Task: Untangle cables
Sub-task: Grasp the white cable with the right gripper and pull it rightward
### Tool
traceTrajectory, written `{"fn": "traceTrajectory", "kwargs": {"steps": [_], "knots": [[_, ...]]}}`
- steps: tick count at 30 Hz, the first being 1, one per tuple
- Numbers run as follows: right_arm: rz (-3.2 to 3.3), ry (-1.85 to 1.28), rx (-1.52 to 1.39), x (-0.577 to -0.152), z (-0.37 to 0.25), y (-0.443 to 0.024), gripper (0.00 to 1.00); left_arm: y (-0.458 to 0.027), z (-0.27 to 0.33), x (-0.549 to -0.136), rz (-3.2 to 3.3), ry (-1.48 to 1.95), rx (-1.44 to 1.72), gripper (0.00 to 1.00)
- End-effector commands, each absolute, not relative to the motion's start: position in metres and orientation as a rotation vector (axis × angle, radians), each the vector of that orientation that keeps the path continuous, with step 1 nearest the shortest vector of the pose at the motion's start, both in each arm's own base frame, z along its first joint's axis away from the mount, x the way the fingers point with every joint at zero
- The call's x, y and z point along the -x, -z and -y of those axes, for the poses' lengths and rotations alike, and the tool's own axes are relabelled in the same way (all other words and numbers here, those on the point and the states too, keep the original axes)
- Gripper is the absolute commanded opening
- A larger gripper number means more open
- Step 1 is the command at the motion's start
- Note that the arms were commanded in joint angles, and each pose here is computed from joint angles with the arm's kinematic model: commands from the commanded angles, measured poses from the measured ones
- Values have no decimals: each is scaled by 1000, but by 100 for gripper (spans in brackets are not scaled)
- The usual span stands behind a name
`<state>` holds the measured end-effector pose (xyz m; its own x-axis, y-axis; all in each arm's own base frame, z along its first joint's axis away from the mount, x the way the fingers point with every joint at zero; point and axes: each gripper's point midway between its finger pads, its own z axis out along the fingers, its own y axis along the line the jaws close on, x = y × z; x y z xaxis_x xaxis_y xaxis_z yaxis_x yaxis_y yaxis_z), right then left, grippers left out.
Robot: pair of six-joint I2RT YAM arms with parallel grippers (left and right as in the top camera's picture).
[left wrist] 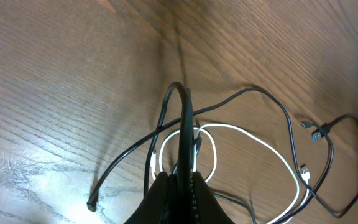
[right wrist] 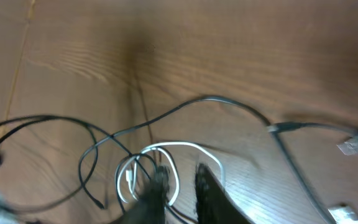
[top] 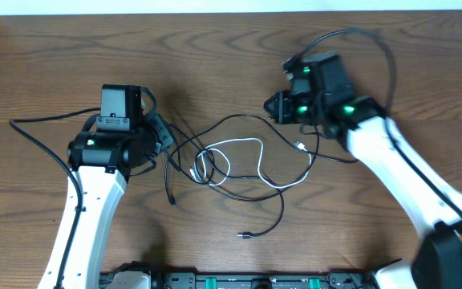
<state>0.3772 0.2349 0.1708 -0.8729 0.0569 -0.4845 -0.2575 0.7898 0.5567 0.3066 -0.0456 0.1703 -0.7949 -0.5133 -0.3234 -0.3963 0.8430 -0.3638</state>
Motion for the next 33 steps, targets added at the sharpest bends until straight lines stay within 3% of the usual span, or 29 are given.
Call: {"fn": "traceTrajectory", "kwargs": {"steps": [1,7,15,23,25,26,28,29,33], "knots": [[-2493,-827,149,-375,-226,-177,24,-172,42,-308,-2599,373,686,7],[-2651,-821,29,-366,-229,-136,43,-172,42,-308,-2599,373,687,7],[-2815,-827,-43,-352,-249,-85,48,-172,42,-308,-2599,373,687,8],[-2926,-846,4,-333,-279,-38,46,-172,42,-308,-2599,373,687,7],[-2927,-848,16,-333,-283,-32,41,-172,42,-308,-2599,373,687,7],[-2922,-849,18,-335,-284,-30,33,-172,42,-308,-2599,373,687,8],[-2908,-846,22,-338,-284,-30,8,-172,42,-308,-2599,373,686,7],[-2894,-842,34,-342,-283,-31,1,-172,42,-309,-2598,373,686,7],[-2806,-854,87,-357,-277,-50,1,-172,42,-309,-2595,374,685,7]]}}
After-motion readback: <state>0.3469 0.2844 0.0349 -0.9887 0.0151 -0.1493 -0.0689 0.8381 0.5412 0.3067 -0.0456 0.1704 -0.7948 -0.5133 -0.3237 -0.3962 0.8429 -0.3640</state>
